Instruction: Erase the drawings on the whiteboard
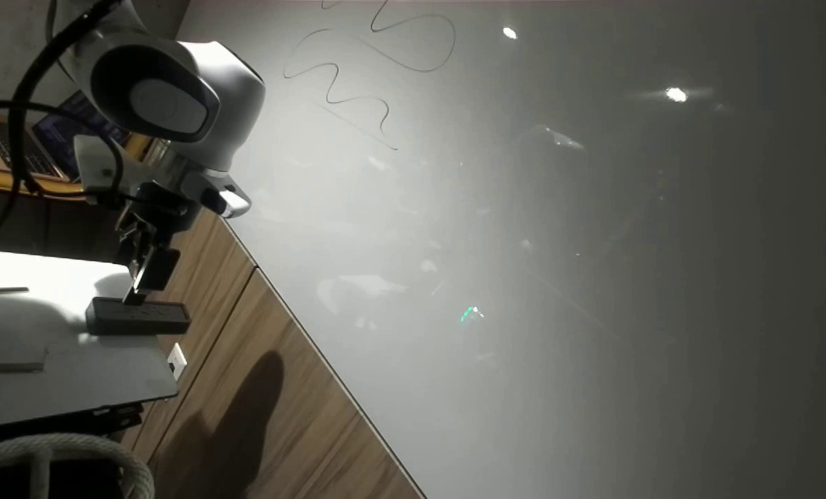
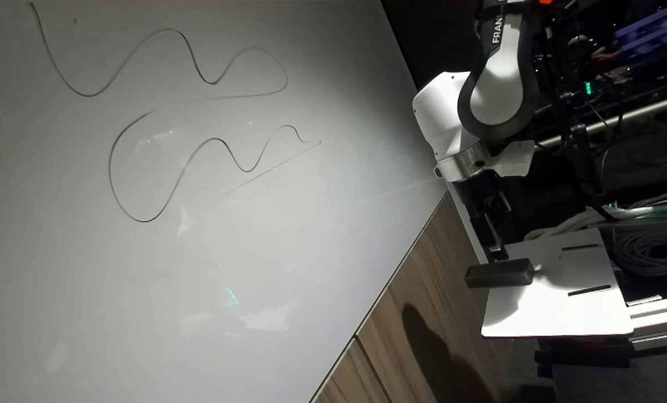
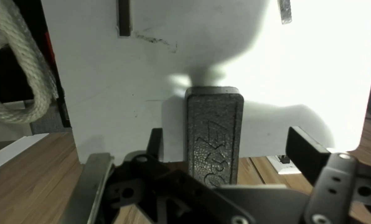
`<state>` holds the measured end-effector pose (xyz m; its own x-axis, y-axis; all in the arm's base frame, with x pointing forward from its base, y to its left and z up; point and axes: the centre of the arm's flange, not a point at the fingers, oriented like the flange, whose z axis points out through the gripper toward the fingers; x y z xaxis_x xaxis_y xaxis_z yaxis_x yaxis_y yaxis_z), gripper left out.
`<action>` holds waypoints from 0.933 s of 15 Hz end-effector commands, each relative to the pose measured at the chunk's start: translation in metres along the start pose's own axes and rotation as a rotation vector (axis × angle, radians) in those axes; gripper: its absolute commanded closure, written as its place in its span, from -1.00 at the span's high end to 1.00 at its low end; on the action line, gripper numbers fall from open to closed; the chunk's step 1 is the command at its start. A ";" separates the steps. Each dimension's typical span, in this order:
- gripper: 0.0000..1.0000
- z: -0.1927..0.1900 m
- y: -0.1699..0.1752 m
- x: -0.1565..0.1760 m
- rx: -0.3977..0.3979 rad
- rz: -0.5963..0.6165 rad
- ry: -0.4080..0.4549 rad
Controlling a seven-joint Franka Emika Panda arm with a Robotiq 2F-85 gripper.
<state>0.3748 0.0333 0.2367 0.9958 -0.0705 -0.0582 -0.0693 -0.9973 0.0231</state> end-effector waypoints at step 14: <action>1.00 0.037 -0.012 0.035 -0.037 -0.058 -0.004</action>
<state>0.3939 0.0450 0.2043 0.9974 -0.0152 -0.0708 -0.0097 -0.9970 0.0771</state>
